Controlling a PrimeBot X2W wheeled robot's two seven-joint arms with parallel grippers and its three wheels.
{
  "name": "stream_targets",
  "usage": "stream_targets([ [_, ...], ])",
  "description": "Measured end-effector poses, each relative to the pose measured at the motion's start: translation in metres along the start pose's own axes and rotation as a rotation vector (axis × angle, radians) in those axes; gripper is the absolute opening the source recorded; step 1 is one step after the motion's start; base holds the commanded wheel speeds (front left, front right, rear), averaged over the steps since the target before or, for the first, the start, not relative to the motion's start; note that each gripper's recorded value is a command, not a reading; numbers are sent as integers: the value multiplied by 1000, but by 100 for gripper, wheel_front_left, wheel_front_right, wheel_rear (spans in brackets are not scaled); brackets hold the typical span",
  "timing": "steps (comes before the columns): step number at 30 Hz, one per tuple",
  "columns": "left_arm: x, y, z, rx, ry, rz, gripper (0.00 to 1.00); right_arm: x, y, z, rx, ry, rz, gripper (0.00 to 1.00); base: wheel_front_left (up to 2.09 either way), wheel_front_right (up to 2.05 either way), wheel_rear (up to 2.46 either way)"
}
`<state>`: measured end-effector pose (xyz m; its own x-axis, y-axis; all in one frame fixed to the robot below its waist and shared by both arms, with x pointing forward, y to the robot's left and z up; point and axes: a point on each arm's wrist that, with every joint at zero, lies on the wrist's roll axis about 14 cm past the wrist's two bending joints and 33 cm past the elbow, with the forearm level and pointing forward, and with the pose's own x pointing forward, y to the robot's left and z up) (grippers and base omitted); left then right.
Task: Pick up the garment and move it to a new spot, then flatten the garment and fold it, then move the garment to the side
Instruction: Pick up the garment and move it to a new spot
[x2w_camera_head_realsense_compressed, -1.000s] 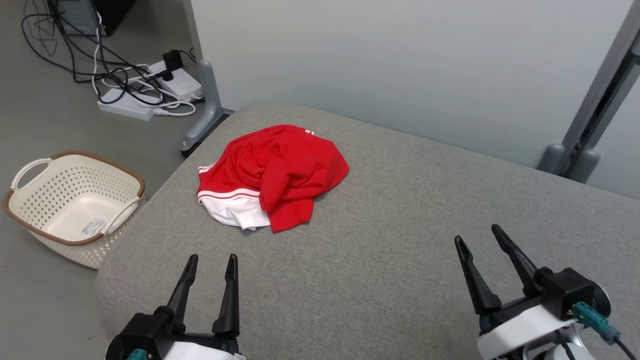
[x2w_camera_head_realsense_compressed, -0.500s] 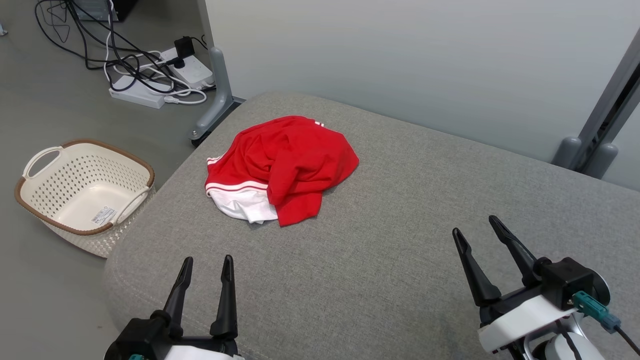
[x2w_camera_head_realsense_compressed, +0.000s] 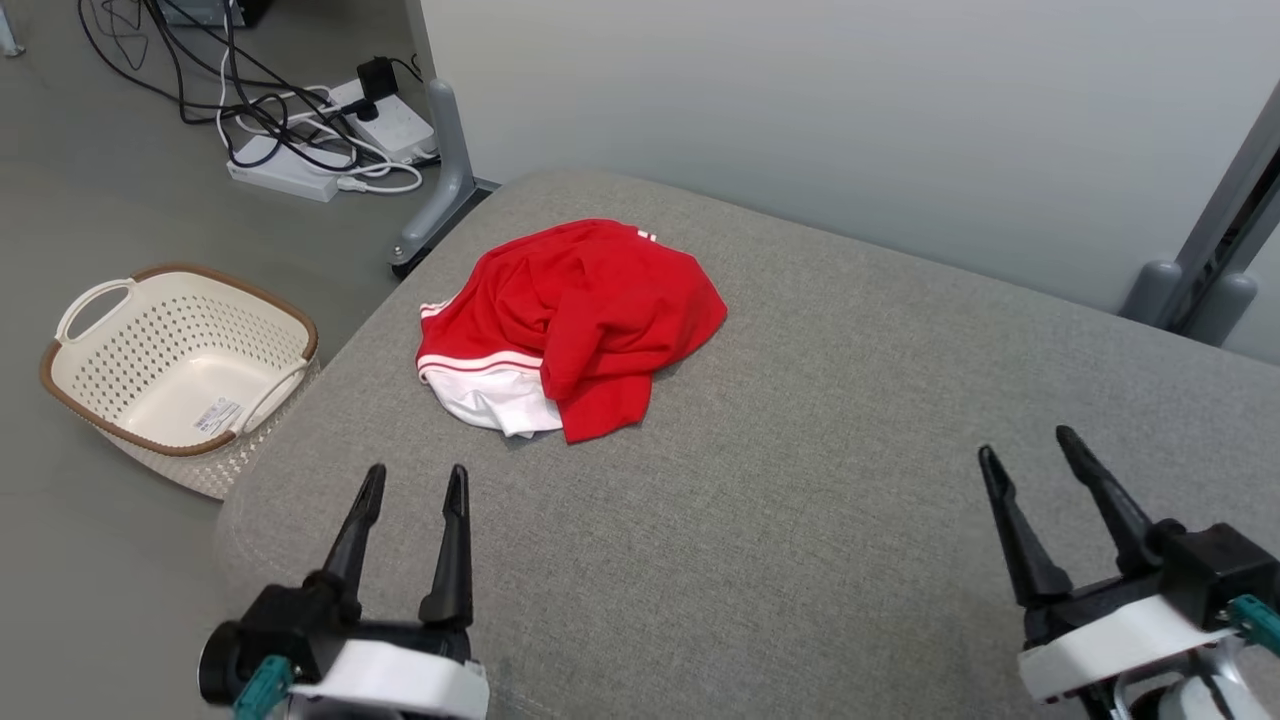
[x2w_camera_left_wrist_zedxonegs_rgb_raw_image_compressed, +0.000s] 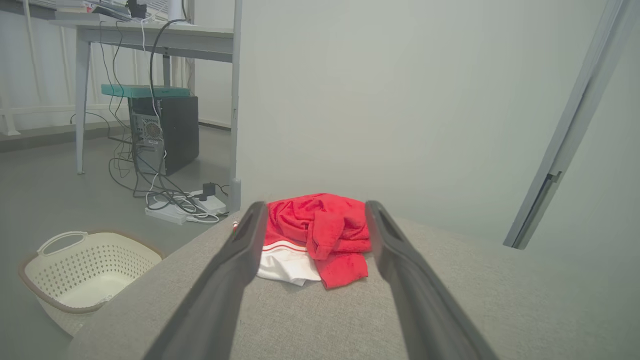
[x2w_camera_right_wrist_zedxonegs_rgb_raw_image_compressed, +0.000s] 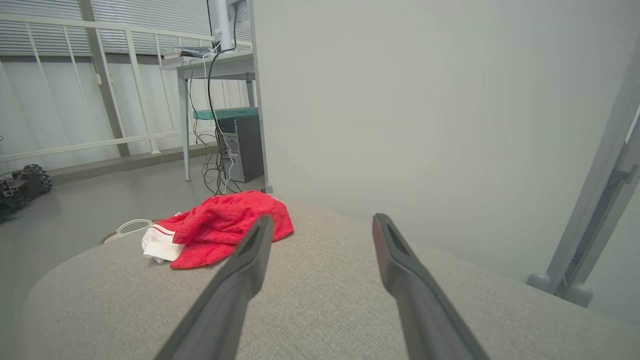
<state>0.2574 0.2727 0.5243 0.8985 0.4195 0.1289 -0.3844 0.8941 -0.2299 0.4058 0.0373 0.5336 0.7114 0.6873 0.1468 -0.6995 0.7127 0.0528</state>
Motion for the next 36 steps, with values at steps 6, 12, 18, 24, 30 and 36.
stream_targets([
  [6, 41, 4, 15, 70, -42, 10, 100, 1, -31, 1, -25, -18, -15, 100, 0, 0, 0],
  [12, 91, 5, -18, 160, 76, 30, 100, 0, -69, -3, -48, -27, -17, 100, 0, 0, 0],
  [18, 149, -2, -64, 248, 286, 14, 100, -5, -105, -13, -50, -25, -32, 100, 0, 0, 0],
  [24, 185, -17, -129, 269, 563, 7, 100, -16, -136, -37, -49, 16, -60, 100, 0, 0, 0],
  [30, 199, -22, -185, 287, 814, 55, 100, -30, -159, -56, -42, 56, -99, 100, 0, 0, 0],
  [36, 209, -16, -209, 315, 922, 117, 100, -42, -171, -64, -42, 81, -131, 100, 0, 0, 0],
])
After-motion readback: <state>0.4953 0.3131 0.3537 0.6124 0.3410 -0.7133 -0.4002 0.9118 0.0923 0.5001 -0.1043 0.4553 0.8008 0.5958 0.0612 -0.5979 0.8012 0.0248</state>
